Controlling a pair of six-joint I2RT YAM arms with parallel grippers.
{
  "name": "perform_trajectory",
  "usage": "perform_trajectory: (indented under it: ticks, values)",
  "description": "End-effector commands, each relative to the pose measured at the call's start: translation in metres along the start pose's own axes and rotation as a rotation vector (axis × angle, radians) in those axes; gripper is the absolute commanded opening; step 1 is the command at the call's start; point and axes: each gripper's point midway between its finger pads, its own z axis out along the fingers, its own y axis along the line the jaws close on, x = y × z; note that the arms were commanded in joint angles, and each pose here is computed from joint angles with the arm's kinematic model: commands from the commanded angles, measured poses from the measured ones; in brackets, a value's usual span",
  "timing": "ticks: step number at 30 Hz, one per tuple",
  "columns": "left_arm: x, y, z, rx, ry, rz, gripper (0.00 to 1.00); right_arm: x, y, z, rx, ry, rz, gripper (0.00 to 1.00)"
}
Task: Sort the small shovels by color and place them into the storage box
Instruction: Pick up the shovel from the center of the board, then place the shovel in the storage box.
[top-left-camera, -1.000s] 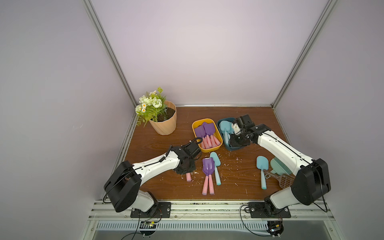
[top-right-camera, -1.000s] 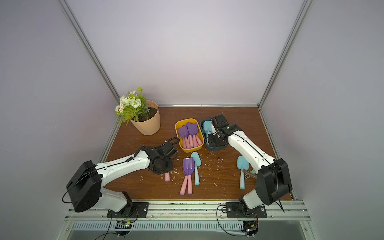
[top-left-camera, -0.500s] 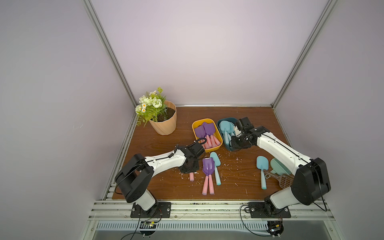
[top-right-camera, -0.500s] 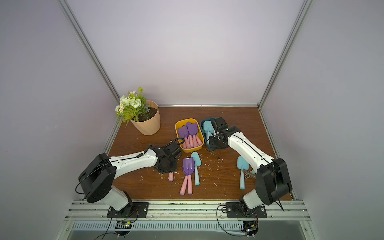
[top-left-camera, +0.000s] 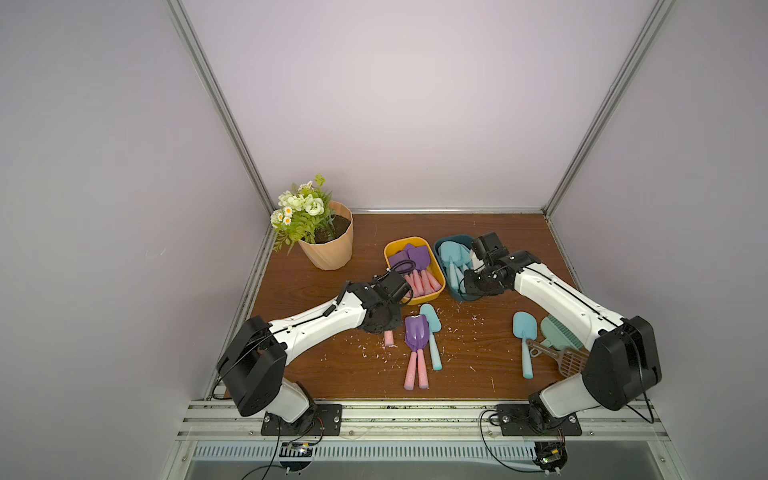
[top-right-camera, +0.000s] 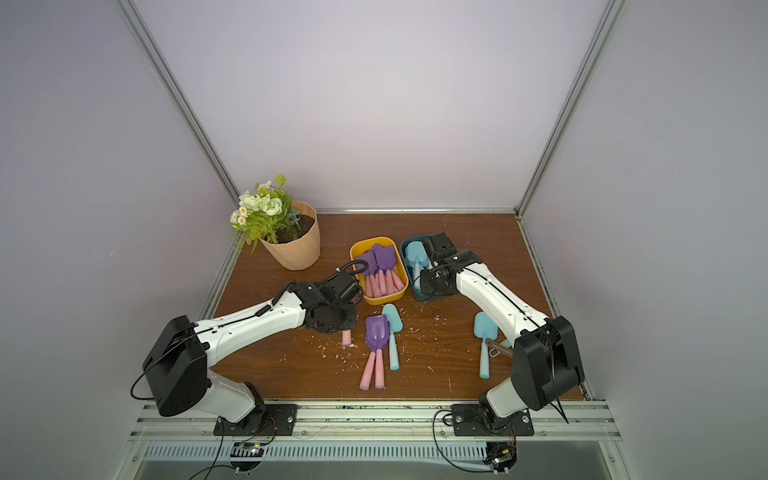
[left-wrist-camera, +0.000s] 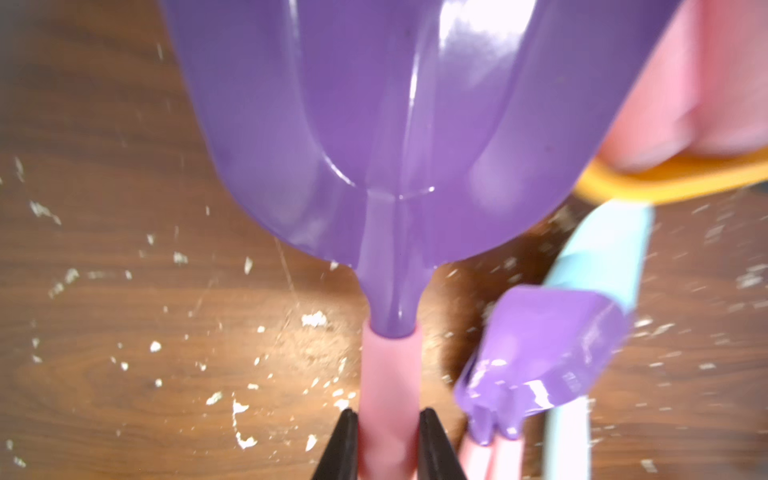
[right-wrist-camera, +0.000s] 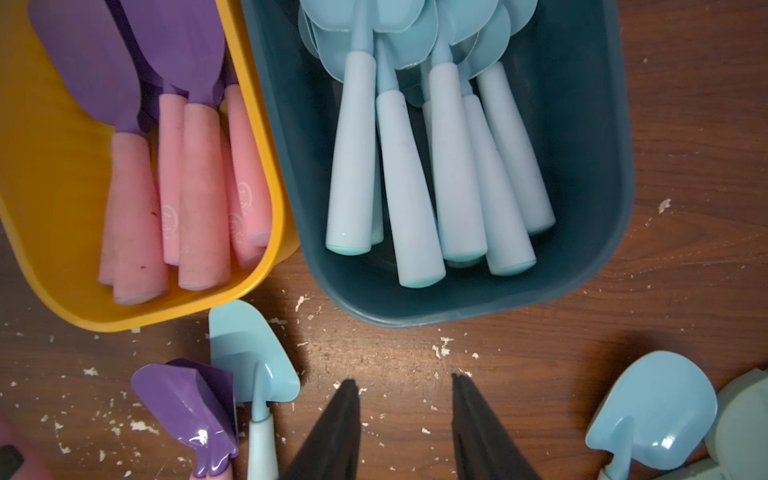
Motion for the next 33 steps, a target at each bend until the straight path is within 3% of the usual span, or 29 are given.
perform_trajectory:
  ticks: [1,8,15,23,33]
  values:
    - [-0.014,0.002,-0.011,-0.018,-0.038,0.008,0.01,-0.013,-0.001,-0.019,-0.006,-0.048,0.020,0.41]
    - [-0.021,-0.005,-0.017,-0.001,-0.057,0.000,0.01,-0.007,-0.004,-0.020,0.001,-0.043,0.014,0.41]
    - [-0.071,-0.051,-0.027,0.051,-0.136,0.033,0.01,-0.009,0.000,-0.018,-0.017,-0.038,0.009,0.41]
    - [-0.124,-0.086,0.000,0.110,-0.103,0.002,0.01,-0.008,-0.003,-0.025,-0.009,-0.054,0.000,0.41]
    - [-0.135,-0.077,0.041,0.066,-0.061,-0.077,0.01,0.000,-0.009,-0.024,0.008,-0.049,-0.011,0.42]
